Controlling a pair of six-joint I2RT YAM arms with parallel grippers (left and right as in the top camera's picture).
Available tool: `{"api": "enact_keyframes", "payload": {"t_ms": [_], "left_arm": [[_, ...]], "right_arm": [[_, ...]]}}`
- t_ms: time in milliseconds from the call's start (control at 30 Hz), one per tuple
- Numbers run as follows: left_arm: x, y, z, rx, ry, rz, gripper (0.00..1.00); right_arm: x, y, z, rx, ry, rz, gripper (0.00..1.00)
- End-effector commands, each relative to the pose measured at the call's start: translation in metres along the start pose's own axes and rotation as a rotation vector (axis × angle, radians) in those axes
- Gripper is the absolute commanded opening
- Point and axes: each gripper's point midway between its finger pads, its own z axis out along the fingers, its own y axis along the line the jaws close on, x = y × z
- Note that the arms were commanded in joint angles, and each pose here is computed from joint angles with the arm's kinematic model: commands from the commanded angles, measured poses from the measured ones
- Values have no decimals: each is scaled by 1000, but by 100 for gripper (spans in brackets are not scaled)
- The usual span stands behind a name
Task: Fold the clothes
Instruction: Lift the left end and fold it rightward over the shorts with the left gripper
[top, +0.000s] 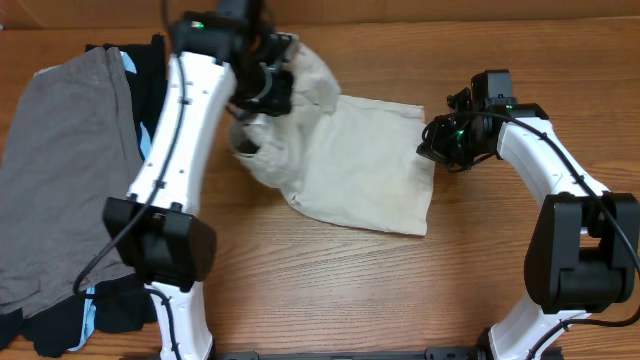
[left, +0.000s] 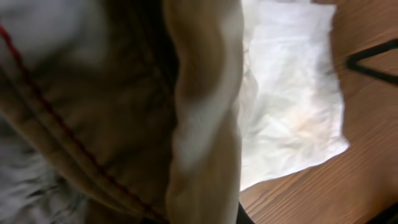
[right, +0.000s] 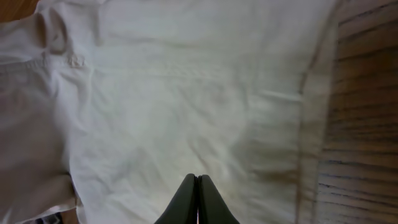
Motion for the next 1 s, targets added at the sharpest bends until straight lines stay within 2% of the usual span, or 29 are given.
{"api": "enact_keyframes", "payload": {"t_ms": [0, 233, 600, 800, 967], "left_arm": [[-4, -29, 21, 43, 13, -35, 4], [-5, -79, 68, 79, 47, -9, 4], [-9, -151, 92, 142, -4, 130, 4], [-7, -162, 94, 148, -7, 154, 4], [-11, -148, 95, 82, -22, 148, 4]], "right_arm": [[1, 3, 3, -15, 8, 5, 4], [-4, 4, 3, -23, -11, 41, 4], [-21, 8, -5, -63, -69, 74, 4], [-65, 9, -73, -99, -234, 111, 4], [-68, -16, -108, -71, -252, 198, 4]]}}
